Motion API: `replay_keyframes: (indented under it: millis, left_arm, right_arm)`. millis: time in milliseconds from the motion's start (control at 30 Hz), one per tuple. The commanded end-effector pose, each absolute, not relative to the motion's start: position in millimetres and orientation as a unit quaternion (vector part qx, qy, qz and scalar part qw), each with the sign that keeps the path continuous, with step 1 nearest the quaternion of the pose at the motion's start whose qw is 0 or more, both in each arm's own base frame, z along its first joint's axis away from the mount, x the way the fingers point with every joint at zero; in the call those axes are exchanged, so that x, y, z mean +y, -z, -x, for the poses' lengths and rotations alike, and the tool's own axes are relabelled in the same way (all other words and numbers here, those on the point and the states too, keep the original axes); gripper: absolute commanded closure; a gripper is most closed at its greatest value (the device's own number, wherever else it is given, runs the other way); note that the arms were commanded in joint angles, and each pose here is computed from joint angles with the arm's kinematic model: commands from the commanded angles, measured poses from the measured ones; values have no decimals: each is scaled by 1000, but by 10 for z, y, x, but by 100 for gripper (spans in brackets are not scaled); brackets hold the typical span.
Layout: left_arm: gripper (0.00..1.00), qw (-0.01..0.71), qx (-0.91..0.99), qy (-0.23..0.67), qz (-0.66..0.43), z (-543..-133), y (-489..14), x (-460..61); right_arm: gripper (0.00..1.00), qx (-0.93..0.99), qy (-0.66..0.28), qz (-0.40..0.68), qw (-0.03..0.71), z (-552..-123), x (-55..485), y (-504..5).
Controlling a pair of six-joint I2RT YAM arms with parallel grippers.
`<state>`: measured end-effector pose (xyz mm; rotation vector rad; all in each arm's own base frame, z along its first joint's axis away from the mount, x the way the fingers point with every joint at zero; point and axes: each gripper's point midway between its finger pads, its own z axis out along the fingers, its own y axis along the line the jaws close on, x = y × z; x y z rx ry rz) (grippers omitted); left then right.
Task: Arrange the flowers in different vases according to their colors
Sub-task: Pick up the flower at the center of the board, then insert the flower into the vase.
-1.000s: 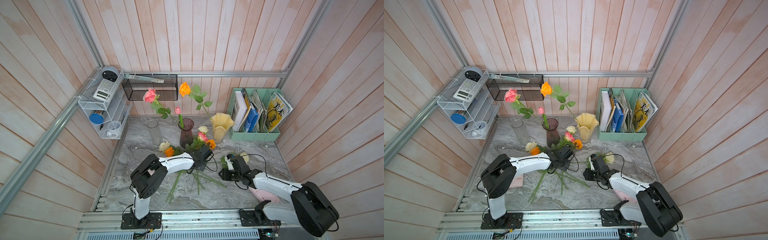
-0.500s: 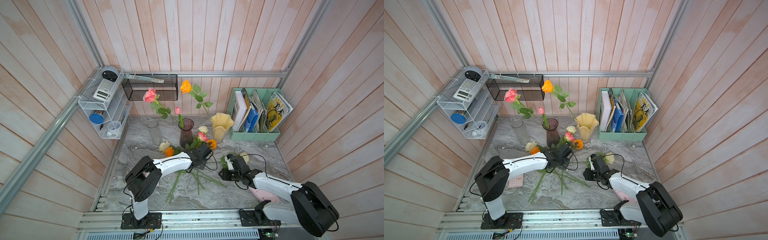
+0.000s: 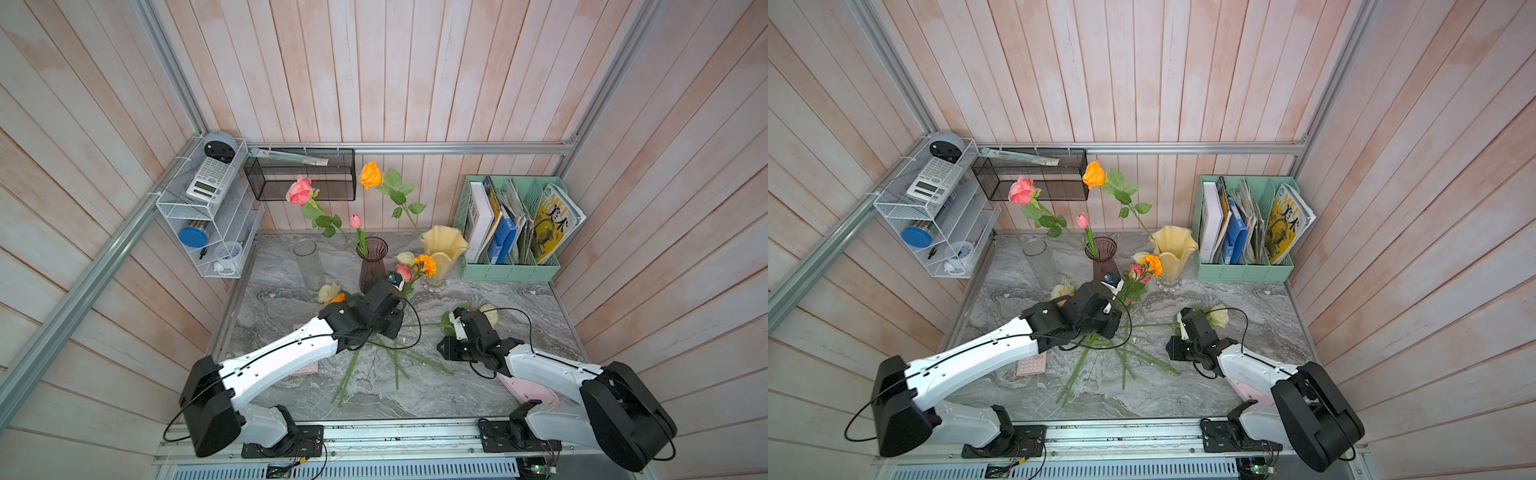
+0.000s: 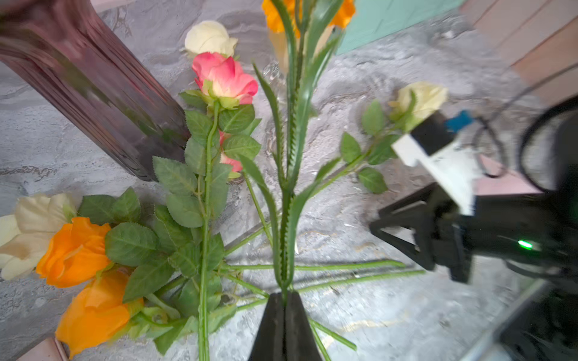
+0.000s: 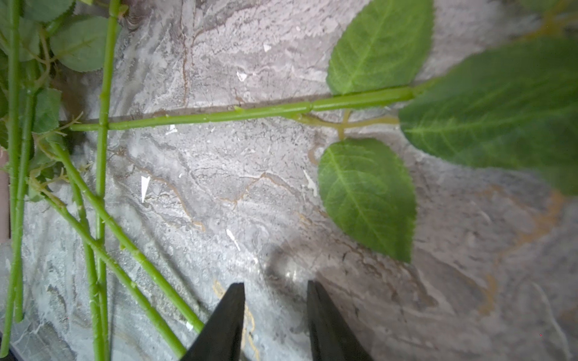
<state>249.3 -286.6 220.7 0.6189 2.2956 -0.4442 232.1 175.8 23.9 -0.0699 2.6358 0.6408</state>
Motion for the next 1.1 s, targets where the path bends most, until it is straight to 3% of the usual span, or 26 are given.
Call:
replay_keyframes:
  millis: [0, 200, 567, 767, 1067]
  left_arm:
    - [100, 386, 846, 259, -263, -2261, -2720, -2934]
    - [100, 487, 754, 343, -275, -2301, -3702, -3172]
    - [100, 690, 600, 344, -212, -3278, -4869, -3619]
    - [100, 750, 538, 333, -192, -3679, -5015, -3806]
    - [100, 776, 528, 289, -188, -4291, -4878, -4154]
  right_arm:
    - [60, 953, -222, 27, 204, -2326, 1742, -192]
    - [61, 954, -221, 28, 202, -2347, 1752, -197]
    - [61, 955, -218, 31, 201, -2344, 1750, -208]
    - [61, 956, -212, 36, 198, -2321, 1730, -187]
    - [61, 955, -222, 37, 193, -2305, 1743, -139]
